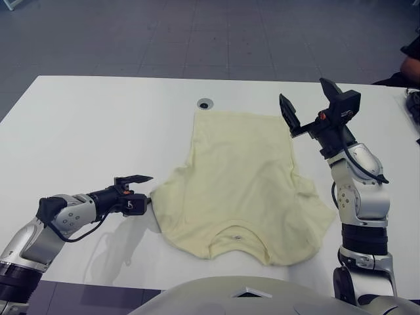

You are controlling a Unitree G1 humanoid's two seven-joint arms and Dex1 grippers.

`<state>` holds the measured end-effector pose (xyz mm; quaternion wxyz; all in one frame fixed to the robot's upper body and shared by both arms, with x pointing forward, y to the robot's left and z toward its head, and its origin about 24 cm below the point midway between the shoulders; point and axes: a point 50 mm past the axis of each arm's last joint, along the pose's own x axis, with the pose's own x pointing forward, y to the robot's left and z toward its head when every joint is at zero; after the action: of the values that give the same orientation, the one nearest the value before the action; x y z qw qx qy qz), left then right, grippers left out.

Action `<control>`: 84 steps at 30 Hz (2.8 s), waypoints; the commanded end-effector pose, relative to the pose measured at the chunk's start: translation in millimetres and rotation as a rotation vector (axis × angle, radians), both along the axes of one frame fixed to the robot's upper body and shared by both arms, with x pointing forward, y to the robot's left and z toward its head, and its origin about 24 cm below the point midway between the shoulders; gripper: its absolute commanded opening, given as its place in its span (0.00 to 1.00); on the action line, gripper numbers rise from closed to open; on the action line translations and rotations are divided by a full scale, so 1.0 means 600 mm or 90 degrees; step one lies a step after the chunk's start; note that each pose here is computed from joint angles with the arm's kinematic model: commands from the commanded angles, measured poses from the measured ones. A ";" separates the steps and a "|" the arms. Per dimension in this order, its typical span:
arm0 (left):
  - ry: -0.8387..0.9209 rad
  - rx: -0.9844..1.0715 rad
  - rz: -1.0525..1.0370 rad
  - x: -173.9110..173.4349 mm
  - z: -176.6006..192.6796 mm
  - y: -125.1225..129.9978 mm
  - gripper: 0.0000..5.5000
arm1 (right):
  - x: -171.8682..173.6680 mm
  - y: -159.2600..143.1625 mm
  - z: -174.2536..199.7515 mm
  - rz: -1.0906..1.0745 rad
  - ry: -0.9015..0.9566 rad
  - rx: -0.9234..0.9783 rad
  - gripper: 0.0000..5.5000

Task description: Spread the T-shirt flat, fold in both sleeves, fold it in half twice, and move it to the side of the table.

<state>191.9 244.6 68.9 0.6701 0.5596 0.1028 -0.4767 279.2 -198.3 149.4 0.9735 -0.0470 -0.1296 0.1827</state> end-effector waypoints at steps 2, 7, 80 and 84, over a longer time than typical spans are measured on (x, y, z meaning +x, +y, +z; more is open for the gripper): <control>0.081 0.045 0.004 -0.022 -0.032 0.011 0.33 | -0.004 0.004 0.000 0.009 0.001 -0.003 0.98; 0.093 0.047 0.004 -0.027 -0.036 0.011 0.15 | -0.003 0.007 0.000 0.014 0.001 -0.006 0.98; 0.054 -0.202 -0.185 -0.019 -0.026 -0.236 0.19 | -0.010 0.029 -0.006 0.027 0.002 -0.043 0.98; 0.062 -0.187 -0.167 -0.021 -0.034 -0.230 0.32 | -0.010 0.033 -0.005 0.032 0.000 -0.044 0.98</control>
<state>178.7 102.9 51.9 0.6714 0.4313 -0.0232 -0.6023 273.8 -179.5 144.9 0.9674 -0.0737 -0.1223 0.2092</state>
